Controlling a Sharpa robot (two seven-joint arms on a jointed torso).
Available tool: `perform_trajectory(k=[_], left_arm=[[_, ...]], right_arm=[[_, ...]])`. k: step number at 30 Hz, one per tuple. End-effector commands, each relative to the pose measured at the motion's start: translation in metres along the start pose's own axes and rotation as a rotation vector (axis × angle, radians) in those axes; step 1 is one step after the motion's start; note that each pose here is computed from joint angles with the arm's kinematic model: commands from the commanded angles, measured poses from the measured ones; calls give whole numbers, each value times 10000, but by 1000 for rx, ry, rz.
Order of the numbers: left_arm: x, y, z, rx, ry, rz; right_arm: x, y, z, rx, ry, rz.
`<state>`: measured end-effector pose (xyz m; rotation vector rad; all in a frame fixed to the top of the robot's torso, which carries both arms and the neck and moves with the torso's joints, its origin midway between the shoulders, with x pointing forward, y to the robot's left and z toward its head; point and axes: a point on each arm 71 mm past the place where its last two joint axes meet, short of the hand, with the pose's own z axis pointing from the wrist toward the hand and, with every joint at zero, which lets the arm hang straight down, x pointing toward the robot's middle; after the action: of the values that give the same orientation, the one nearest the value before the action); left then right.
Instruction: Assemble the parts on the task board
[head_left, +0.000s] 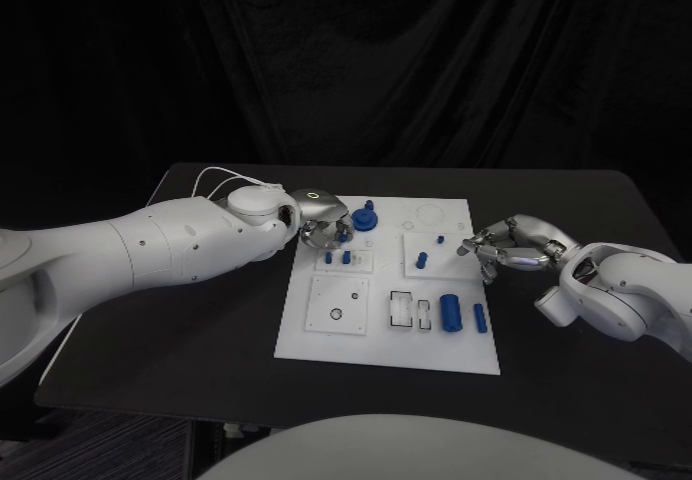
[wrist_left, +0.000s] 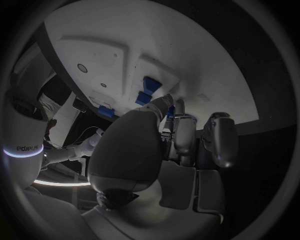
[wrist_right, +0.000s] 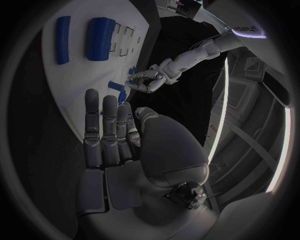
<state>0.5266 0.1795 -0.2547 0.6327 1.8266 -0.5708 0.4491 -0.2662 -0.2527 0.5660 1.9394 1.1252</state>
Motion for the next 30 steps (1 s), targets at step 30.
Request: perform_trajectory(k=[30], left_arm=[[-88, 201, -170, -59, -193, 40]], right_arm=[[-17, -23, -20, 18, -18, -1]])
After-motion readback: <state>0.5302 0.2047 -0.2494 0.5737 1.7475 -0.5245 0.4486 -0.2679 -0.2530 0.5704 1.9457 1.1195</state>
